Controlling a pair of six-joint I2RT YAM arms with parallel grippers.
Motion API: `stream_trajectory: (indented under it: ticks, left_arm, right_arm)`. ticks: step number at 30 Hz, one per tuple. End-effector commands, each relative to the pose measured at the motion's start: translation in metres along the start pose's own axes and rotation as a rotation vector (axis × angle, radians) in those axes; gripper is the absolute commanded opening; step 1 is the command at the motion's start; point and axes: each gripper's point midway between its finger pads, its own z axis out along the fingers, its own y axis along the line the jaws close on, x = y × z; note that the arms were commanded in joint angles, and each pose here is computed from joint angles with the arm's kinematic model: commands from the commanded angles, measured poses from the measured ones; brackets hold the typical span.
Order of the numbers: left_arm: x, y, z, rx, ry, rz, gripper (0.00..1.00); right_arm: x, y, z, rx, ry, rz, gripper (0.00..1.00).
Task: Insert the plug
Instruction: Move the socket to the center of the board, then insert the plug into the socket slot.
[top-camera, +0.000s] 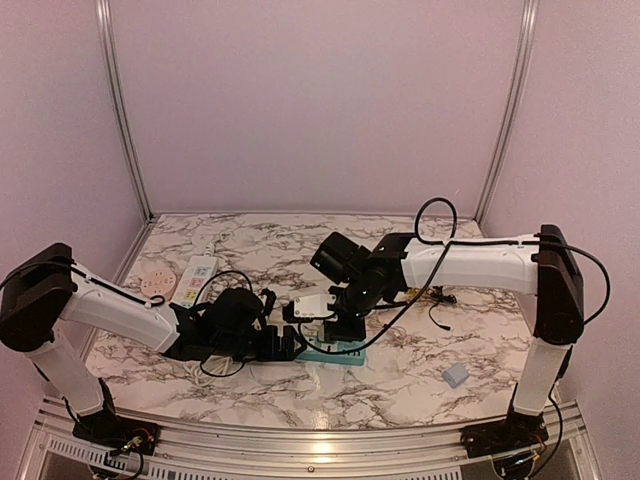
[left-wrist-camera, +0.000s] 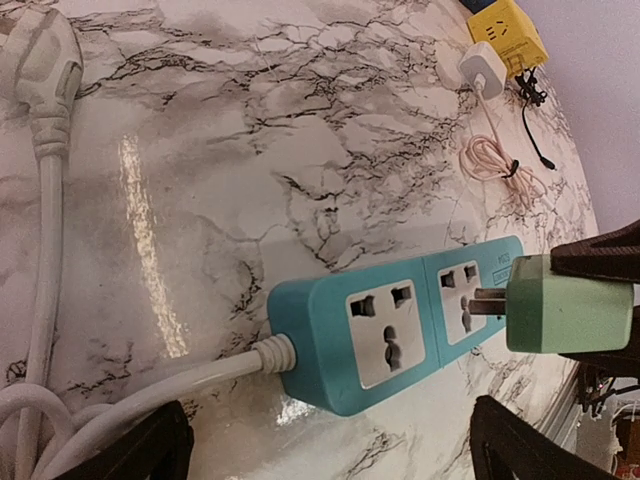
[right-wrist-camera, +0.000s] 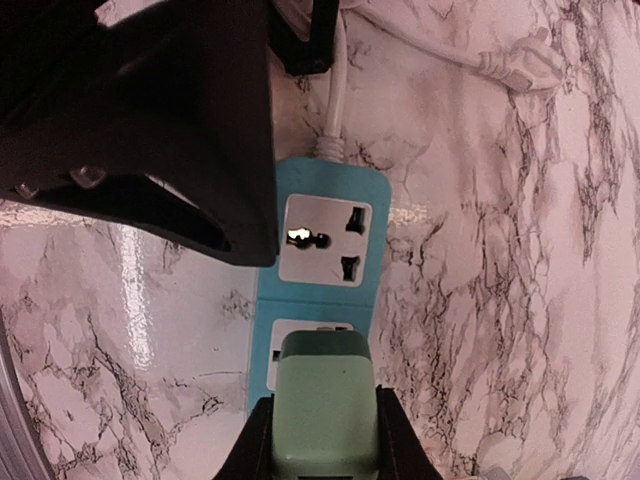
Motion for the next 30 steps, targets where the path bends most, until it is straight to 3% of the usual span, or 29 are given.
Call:
stream_trajectory:
  ticks: [1, 10, 20, 30]
  left_arm:
    - [-0.005, -0.001, -0.006, 0.023, -0.031, -0.011, 0.99]
    - [-0.006, -0.001, -0.013, 0.032, -0.044, -0.012, 0.98]
    - [-0.005, -0.001, -0.017, 0.062, -0.061, -0.028, 0.94]
    - [-0.005, -0.001, -0.021, 0.073, -0.071, -0.037, 0.86]
  right_arm:
    - [-0.027, -0.009, -0.015, 0.026, -0.077, -0.027, 0.0]
    - [-0.01, -0.016, -0.002, 0.056, 0.03, 0.012, 0.0]
    - [-0.034, -0.016, -0.009, 0.05, -0.052, -0.004, 0.0]
    - [-0.044, -0.015, 0.007, 0.03, -0.029, -0.007, 0.0]
